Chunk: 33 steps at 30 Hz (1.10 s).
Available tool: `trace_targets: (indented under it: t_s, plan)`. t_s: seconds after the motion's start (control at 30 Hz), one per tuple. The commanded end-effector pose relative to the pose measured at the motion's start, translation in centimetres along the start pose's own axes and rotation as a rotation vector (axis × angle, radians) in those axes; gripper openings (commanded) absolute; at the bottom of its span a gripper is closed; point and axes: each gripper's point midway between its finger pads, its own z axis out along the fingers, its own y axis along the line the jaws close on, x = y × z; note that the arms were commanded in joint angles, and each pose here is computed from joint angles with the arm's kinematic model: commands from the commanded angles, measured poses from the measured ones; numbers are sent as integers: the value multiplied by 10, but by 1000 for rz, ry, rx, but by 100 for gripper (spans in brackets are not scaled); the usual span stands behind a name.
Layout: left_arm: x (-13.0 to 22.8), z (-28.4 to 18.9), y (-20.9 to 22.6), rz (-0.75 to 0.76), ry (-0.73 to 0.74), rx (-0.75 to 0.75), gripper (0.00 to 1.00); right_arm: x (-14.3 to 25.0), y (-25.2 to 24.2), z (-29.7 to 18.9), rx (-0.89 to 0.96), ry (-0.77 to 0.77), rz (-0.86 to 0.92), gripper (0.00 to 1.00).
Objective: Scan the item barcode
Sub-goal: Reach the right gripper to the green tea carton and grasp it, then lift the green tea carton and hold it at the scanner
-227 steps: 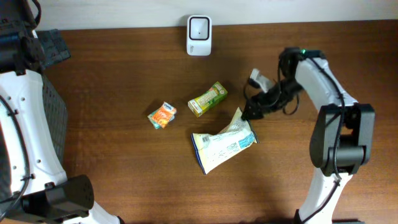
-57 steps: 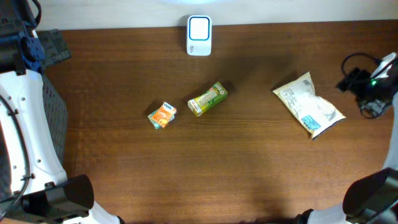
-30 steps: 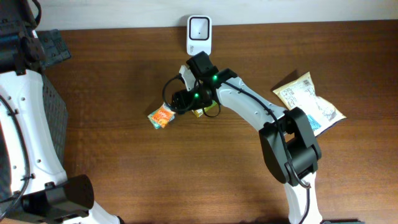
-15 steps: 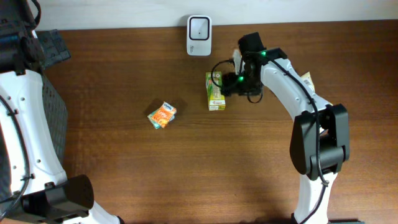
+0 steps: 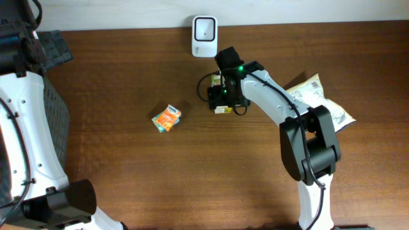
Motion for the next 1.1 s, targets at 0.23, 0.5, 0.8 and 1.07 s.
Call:
trace_targets:
  t_s: [0.23,0.5,0.8,1.07]
  plan:
    - [0,1,2,-14,1,-4,99,-2,-18,22,77,-8,28,72]
    - [0,1,2,-13,2,-4,99,-6,-15,27,59,-17,-15,34]
    - [0,1,2,-14,1,-4,99,-6,48,-68,-380,-36,-205,6]
    - [0,1,2,-14,1,-4,99,-12,57,-241,-1115,-259,-312,9]
